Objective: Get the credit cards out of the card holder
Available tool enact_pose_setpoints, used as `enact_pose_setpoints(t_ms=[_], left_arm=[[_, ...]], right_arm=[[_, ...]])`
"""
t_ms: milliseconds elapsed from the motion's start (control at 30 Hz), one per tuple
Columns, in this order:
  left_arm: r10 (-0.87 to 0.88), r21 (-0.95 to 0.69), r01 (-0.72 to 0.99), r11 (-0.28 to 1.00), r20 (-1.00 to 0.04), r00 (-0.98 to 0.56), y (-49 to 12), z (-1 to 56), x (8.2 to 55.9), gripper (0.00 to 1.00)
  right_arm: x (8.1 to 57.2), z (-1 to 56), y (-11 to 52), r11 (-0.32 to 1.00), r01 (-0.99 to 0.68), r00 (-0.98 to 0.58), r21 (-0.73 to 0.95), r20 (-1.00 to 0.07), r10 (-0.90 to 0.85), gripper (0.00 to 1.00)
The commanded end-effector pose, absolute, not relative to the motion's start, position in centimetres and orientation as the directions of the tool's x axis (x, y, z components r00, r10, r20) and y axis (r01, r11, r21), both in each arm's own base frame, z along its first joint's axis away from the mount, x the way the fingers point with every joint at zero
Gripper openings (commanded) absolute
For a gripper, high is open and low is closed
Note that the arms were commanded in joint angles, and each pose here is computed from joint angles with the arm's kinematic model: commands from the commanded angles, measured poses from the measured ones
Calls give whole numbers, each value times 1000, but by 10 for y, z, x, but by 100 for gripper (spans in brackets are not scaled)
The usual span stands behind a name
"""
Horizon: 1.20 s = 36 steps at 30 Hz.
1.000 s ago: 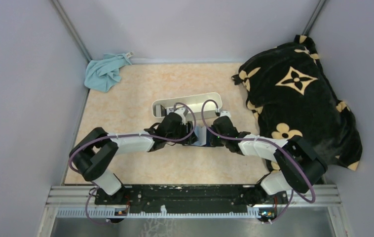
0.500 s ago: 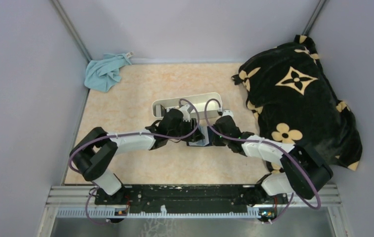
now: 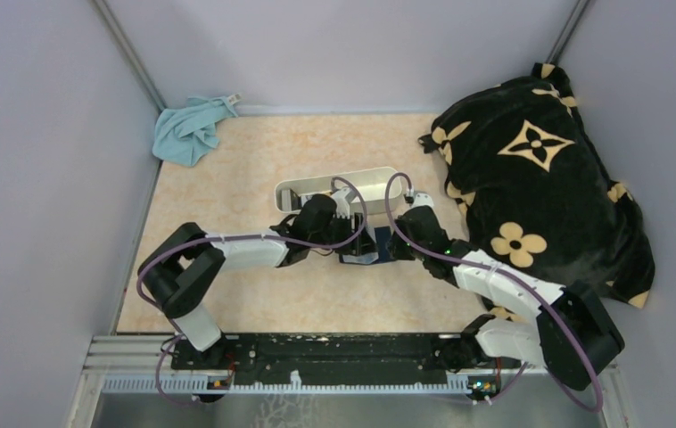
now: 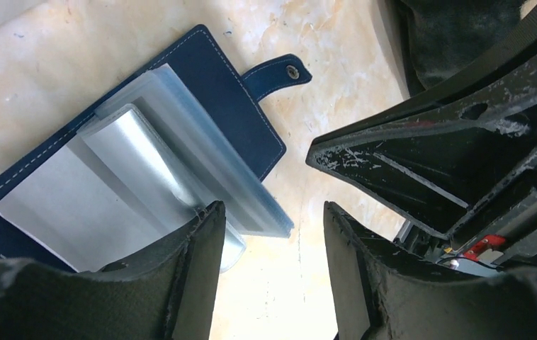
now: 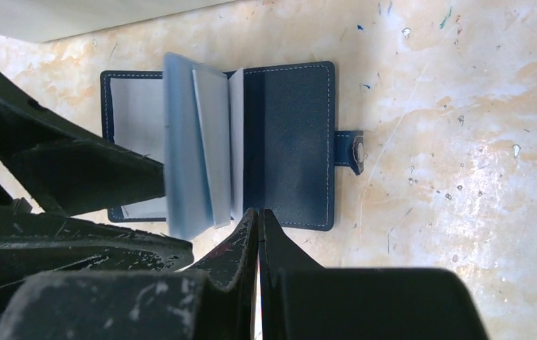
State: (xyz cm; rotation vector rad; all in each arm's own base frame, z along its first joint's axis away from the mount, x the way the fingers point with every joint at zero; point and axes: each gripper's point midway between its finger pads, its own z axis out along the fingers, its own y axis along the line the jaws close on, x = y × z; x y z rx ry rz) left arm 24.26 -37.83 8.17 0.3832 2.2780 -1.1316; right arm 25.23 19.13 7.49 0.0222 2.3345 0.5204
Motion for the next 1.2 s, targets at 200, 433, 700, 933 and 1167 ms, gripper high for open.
enact_pose_setpoints(t_ms=[200,433,700,933,1167], left_arm=[[6,-661,539,521,-629,-777,-402,106,248,63],[-5,-612,537,581,-662,-749,-387,105,254,63],[14,-528,485,697,-666,-746,-351,80,252,62],[14,-466,493,734,-716,-698,-332,96,253,56],[-59,-580,583,569,-736,-674,-366,156,248,53]], right_arm=[[261,102,189,913,-148,-683,381,-707,184,0],[266,102,184,919,-139,-673,368,-716,185,1],[275,101,195,916,-165,-684,366,-712,161,6],[279,88,202,917,-171,-707,362,-693,142,8],[285,96,192,916,-126,-678,380,-707,200,0]])
